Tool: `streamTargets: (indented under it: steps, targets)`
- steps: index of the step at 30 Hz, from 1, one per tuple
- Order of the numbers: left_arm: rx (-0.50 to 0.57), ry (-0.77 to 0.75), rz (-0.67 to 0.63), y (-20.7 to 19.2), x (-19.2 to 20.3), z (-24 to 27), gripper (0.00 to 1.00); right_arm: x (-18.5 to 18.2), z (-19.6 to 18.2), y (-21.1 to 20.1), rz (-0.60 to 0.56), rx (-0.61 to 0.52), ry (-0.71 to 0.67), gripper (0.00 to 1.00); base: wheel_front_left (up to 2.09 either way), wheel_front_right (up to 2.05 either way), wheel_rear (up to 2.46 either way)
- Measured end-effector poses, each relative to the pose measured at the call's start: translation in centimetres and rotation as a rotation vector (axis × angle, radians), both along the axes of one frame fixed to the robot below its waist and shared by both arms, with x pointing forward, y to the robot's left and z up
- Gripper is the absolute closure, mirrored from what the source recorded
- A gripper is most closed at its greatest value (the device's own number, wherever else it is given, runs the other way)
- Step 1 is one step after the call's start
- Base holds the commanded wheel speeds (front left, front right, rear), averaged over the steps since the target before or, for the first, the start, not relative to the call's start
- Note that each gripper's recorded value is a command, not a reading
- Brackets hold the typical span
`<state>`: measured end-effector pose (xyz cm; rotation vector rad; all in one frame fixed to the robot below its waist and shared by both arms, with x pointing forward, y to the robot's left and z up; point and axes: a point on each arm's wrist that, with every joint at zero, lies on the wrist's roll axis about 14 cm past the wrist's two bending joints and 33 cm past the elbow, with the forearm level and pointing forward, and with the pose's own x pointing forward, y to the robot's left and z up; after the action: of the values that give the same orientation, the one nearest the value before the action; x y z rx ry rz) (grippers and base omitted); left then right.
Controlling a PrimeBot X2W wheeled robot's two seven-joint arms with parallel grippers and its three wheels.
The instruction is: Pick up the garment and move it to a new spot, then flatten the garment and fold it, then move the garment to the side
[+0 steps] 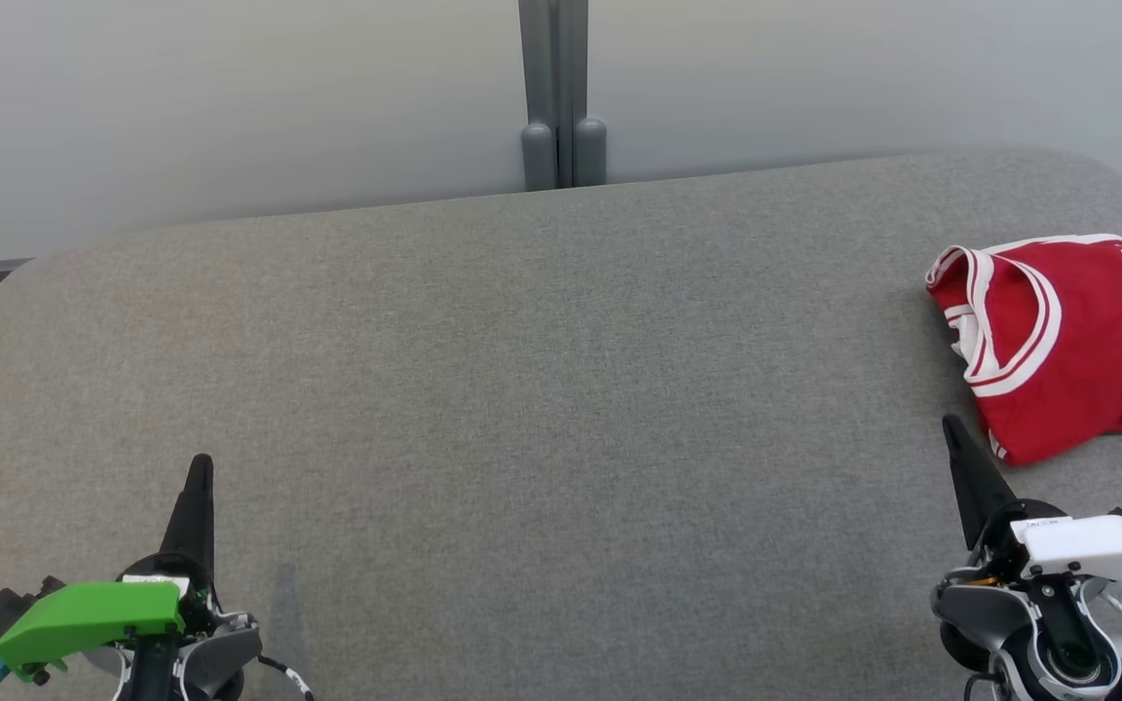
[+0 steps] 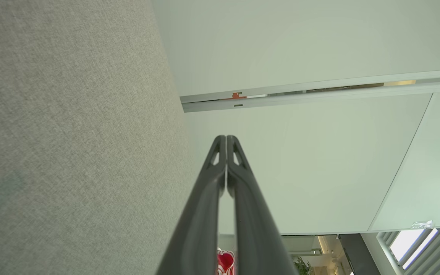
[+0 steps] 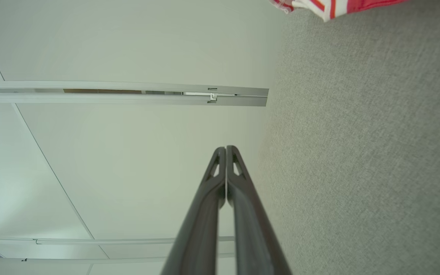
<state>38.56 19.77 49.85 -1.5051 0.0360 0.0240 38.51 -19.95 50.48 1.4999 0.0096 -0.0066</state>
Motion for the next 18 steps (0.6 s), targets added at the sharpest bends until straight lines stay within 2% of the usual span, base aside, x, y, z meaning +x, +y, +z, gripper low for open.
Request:
streamTargets:
  steps: [11, 18]
  targets:
    - [-0.068, -0.027, 0.008, 0.22, 0.14, 0.5, 1.0, 0.26, -0.04, -0.08, -0.004, 0.072, -0.001, 1.0, 0.0, 0.0, 0.0]
    - [-0.069, -0.029, 0.007, 0.19, 0.19, 0.56, 1.0, 0.31, 0.03, -0.05, -0.003, 0.074, -0.003, 1.0, 0.0, 0.0, 0.0]
